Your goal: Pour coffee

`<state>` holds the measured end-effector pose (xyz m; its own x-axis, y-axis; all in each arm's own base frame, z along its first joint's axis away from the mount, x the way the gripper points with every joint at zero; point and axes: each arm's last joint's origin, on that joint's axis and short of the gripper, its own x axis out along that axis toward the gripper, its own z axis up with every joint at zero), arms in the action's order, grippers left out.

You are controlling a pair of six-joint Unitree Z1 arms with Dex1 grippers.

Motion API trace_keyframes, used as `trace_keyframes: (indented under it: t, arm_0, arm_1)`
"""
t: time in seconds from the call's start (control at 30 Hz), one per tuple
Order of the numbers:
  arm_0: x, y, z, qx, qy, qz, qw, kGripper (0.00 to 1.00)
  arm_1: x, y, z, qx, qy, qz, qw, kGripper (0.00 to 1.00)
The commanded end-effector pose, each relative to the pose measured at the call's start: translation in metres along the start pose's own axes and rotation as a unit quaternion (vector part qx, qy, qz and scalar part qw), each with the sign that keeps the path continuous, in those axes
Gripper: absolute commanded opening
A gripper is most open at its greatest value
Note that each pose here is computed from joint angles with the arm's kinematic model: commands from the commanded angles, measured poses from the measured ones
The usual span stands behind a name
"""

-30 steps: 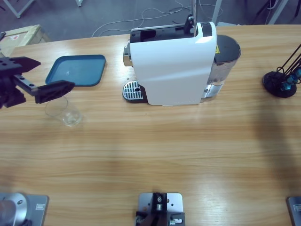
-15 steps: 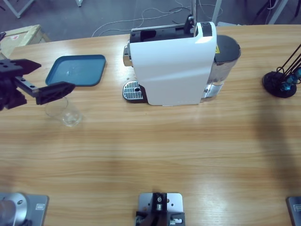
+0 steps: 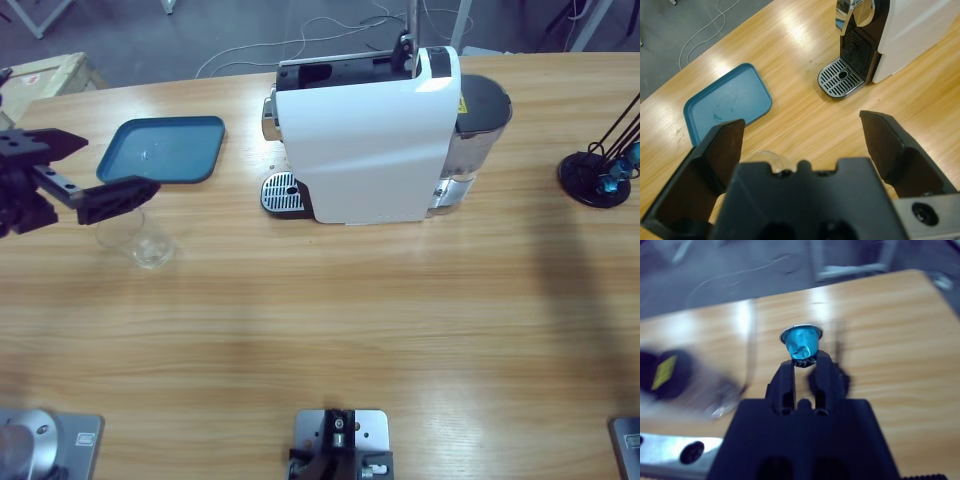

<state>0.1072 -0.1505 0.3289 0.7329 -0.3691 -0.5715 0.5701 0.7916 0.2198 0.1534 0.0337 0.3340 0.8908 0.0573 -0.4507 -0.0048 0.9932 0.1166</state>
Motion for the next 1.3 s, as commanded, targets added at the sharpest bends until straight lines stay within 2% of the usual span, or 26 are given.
trace_keyframes:
  t: [0.03,0.13,0.27,0.43,0.6,0.7,0.77,1.03,1.3]
  arm_0:
    - [-0.009,0.007,-0.011,-0.005,0.001,-0.007,1.0,0.996]
    - [-0.011,0.008,-0.011,-0.007,-0.002,-0.011,1.0,0.996]
    - [-0.014,0.01,-0.013,-0.01,-0.007,-0.012,1.0,0.996]
    - [-0.016,0.011,-0.014,-0.01,-0.008,-0.012,1.0,0.996]
    - [-0.017,0.012,-0.016,-0.013,-0.008,-0.012,1.0,0.991]
    - [-0.017,0.012,-0.018,-0.014,-0.005,-0.011,1.0,0.991]
    - [-0.016,0.012,-0.019,-0.014,-0.003,-0.011,1.0,0.991]
    - [-0.013,0.011,-0.023,-0.014,0.004,-0.01,1.0,0.991]
    - [-0.015,0.012,-0.022,-0.022,0.001,-0.011,1.0,0.991]
  arm_1:
    - [-0.036,0.077,-0.016,-0.265,0.03,0.296,0.917,0.0]
    - [-0.026,0.119,-0.006,-0.312,0.044,0.364,0.876,0.0]
    - [-0.007,0.175,0.006,-0.353,0.063,0.406,0.841,0.0]
    - [0.035,0.226,0.009,-0.395,0.088,0.401,0.822,0.0]
    - [0.064,0.263,0.024,-0.423,0.058,0.38,0.821,0.0]
    - [0.083,0.269,0.037,-0.427,0.043,0.347,0.834,0.0]
    - [0.093,0.271,0.043,-0.44,0.04,0.334,0.833,0.0]
    - [0.113,0.276,0.03,-0.477,0.066,0.313,0.818,0.0]
    - [0.132,0.271,0.028,-0.471,0.078,0.286,0.831,0.0]
